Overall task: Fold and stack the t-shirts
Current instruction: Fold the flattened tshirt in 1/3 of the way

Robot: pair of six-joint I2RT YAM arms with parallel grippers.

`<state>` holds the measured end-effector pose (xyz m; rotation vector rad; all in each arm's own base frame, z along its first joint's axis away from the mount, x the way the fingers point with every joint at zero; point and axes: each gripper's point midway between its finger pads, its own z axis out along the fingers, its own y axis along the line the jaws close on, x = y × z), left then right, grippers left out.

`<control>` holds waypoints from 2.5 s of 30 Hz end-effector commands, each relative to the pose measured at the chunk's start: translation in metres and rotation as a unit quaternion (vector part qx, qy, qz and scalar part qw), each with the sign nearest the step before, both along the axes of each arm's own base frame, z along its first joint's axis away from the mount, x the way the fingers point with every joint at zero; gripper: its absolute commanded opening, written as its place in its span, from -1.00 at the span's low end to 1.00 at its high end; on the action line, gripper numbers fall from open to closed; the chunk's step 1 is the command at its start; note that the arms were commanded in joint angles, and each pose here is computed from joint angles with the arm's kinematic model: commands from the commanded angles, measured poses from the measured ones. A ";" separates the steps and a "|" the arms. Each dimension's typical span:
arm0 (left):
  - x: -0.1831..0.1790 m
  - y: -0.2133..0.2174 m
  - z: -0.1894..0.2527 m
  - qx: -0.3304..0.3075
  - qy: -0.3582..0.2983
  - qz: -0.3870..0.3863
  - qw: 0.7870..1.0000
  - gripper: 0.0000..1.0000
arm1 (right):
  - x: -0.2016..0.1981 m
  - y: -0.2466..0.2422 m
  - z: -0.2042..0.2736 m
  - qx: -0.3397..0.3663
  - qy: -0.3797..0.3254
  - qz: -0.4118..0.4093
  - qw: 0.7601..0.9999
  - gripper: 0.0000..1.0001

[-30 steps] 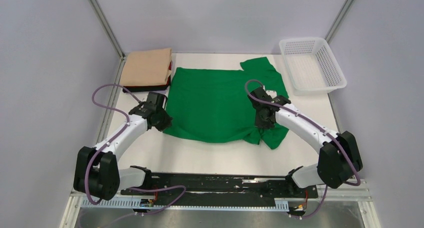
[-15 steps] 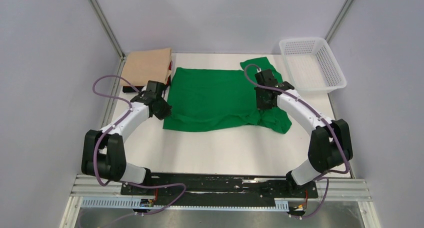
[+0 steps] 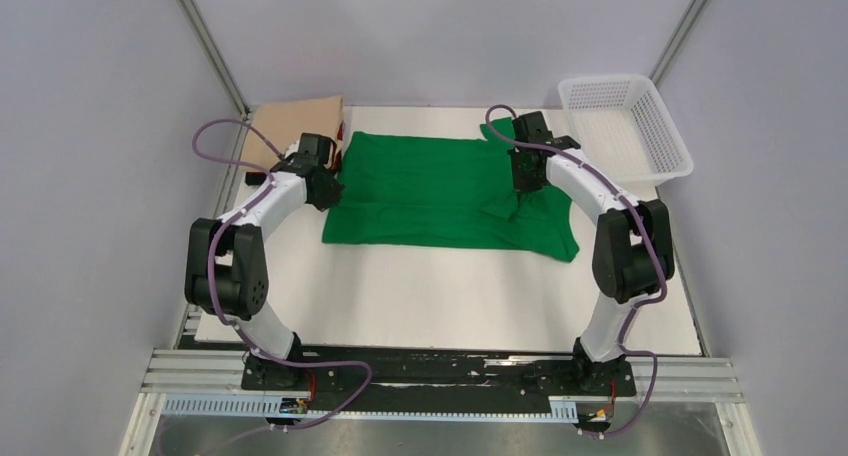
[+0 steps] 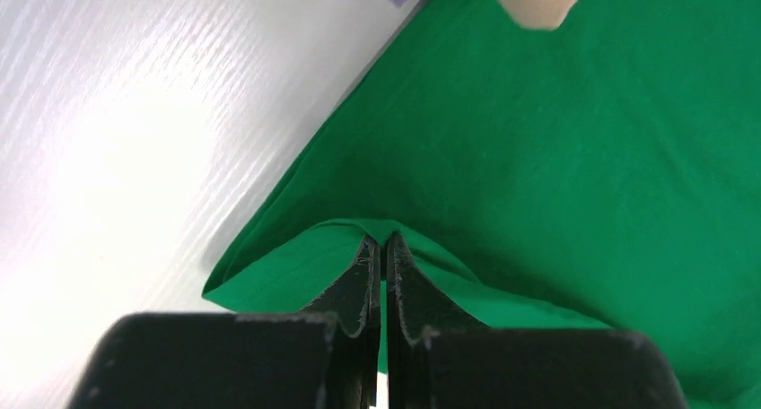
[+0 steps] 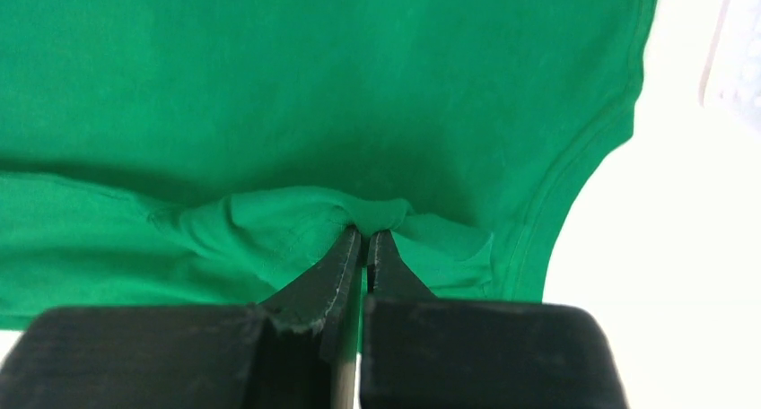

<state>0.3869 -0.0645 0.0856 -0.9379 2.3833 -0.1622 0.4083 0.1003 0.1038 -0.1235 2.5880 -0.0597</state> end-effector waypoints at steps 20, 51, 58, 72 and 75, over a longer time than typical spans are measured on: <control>0.049 0.016 0.038 0.051 -0.035 -0.005 0.998 0.99 | 0.087 -0.017 0.045 0.057 -0.108 -0.122 0.985 1.00; -0.034 -0.016 0.042 -0.014 -0.052 -0.123 0.991 1.00 | 0.110 0.101 -0.026 0.288 -0.039 -0.051 0.955 1.00; -0.029 -0.031 0.047 -0.046 -0.064 -0.145 0.986 1.00 | 0.167 0.134 0.014 0.372 -0.105 -0.045 0.921 1.00; 0.000 -0.092 0.033 -0.068 -0.066 -0.238 0.967 1.00 | 0.048 0.055 0.007 0.240 -0.098 -0.082 0.962 1.00; 0.010 -0.095 0.007 -0.053 -0.041 -0.239 0.969 1.00 | 0.011 0.042 -0.014 0.232 -0.061 -0.101 0.965 1.00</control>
